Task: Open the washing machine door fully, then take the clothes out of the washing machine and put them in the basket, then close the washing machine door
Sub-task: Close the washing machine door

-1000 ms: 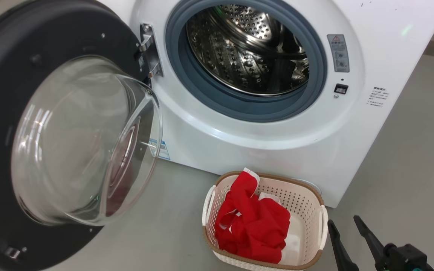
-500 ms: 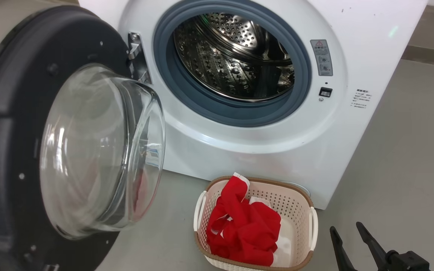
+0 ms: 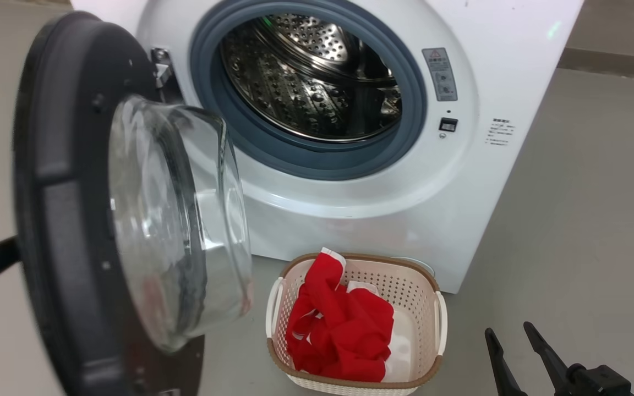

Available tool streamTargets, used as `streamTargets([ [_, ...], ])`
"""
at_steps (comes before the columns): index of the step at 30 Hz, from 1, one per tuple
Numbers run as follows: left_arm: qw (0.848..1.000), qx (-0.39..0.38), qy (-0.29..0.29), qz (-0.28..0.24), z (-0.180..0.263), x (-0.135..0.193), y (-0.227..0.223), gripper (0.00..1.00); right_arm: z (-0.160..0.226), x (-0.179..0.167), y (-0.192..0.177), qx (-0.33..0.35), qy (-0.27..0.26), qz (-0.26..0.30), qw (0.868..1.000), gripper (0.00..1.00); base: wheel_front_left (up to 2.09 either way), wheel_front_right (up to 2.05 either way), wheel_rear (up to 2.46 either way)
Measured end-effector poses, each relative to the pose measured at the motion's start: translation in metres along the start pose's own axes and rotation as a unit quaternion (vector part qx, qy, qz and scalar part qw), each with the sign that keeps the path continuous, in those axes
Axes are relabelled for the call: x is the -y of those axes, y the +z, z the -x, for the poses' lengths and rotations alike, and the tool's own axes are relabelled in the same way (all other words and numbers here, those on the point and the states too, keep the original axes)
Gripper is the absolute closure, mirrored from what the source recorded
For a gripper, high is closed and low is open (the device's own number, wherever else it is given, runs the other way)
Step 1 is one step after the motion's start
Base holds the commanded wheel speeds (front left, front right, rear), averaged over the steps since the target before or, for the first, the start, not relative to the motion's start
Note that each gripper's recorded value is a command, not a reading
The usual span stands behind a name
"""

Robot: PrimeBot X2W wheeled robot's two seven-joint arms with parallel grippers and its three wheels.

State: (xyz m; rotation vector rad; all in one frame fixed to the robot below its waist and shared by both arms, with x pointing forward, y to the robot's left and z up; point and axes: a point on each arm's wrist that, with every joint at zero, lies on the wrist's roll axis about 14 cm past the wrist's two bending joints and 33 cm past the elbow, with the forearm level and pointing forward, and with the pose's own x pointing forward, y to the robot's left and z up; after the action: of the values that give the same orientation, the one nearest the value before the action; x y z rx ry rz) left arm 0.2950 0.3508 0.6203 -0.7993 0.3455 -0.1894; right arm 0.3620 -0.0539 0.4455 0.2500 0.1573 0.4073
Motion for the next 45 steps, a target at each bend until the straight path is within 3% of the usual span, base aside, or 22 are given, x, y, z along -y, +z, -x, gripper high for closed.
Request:
streamTargets([
  [15, 0.994, -0.004, -0.112, -0.017, -0.061, 0.065, -0.012, 1.0, 0.002, 0.019, 0.002, 0.006, -0.03, -0.007, 1.0, 0.0, 0.0, 0.0, 0.0],
  [30, 0.993, 0.048, -0.106, -0.004, -0.05, 0.059, -0.01, 0.98, -0.001, 0.006, 0.005, 0.01, -0.01, -0.006, 1.0, 0.0, 0.0, 0.0, 0.0],
  [34, 0.995, 0.055, -0.086, 0.017, -0.042, 0.043, -0.025, 0.74, -0.001, -0.003, 0.007, 0.012, 0.002, -0.008, 1.0, 0.0, 0.0, 0.0, 0.0],
  [39, 0.996, 0.061, -0.057, 0.037, -0.031, 0.022, -0.045, 0.53, -0.001, -0.014, 0.009, 0.014, 0.018, -0.01, 1.0, 0.0, 0.0, 0.0, 0.0],
  [40, 0.996, 0.063, -0.051, 0.04, -0.028, 0.017, -0.049, 0.36, -0.001, -0.016, 0.009, 0.015, 0.02, -0.01, 1.0, 0.0, 0.0, 0.0, 0.0],
  [41, 0.996, 0.065, -0.046, 0.045, -0.026, 0.013, -0.053, 0.13, -0.001, -0.017, 0.01, 0.016, 0.022, -0.01, 1.0, 0.0, 0.0, 0.0, 0.0],
  [42, 0.996, 0.067, -0.041, 0.049, -0.024, 0.01, -0.057, 0.0, -0.001, -0.019, 0.01, 0.016, 0.024, -0.009, 1.0, 0.0, 0.0, 0.0, 0.0],
  [45, 0.995, 0.077, -0.022, 0.056, -0.018, -0.001, -0.067, 0.0, -0.002, -0.023, 0.011, 0.017, 0.031, -0.007, 0.999, 0.0, 0.0, 0.0, 0.0],
])
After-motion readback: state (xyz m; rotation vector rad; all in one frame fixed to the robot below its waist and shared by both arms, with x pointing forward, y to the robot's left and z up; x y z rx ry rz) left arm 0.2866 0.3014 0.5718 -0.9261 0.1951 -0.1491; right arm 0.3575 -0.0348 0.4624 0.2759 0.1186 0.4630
